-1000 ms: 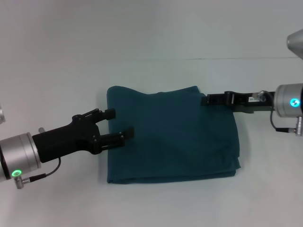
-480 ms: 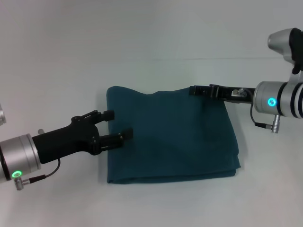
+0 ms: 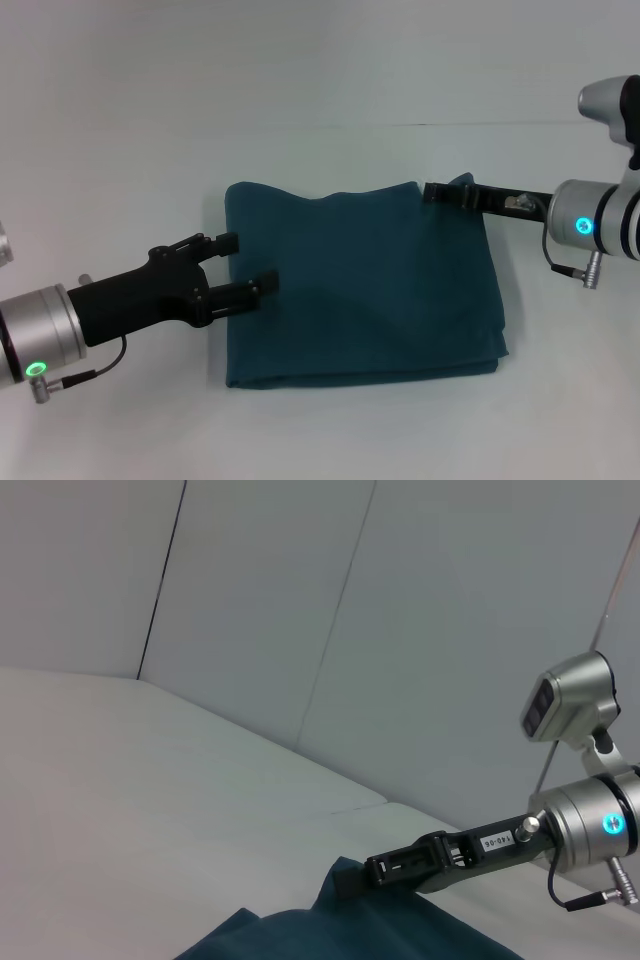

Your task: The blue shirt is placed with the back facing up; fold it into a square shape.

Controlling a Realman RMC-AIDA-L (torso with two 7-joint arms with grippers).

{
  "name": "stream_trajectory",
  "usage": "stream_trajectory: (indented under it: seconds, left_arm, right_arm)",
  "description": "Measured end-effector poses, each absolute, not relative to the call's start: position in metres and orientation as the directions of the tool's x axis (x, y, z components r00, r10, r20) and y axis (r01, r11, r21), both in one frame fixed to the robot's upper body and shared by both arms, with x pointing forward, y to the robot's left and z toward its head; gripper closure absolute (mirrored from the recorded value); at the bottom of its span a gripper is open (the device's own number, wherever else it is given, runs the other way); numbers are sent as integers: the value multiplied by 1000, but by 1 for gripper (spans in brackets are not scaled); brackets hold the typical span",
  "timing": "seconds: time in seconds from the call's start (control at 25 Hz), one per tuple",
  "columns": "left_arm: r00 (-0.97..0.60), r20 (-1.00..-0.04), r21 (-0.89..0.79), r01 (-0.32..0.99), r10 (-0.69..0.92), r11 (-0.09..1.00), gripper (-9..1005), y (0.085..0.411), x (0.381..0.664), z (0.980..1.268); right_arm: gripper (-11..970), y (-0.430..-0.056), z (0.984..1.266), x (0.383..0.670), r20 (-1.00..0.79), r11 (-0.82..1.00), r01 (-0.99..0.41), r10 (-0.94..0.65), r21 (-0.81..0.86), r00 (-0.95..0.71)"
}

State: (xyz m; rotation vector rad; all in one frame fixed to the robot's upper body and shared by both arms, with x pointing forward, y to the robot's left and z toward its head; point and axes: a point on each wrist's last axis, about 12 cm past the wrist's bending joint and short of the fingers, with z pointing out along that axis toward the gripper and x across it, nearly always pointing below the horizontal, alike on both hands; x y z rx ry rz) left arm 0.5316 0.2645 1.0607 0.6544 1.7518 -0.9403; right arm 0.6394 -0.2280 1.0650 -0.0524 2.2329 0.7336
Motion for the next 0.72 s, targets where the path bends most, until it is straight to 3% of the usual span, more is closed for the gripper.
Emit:
stream_trajectory:
  seconds: [0.12, 0.56, 0.72]
  left_arm:
    - [-352, -936, -290, 781, 6, 553, 111, 264, 533, 1061]
    - [-361, -932, -286, 758, 13, 586, 110, 263, 537, 1058]
    - [-369, -929, -280, 730, 15, 623, 110, 265, 543, 1057]
  right_arm:
    - [341, -229, 1065, 639, -686, 834, -255, 188, 489, -703]
    - [576, -228, 1064, 639, -708, 837, -278, 171, 472, -685]
    - [742, -230, 1066, 640, -722, 841, -284, 170, 461, -670]
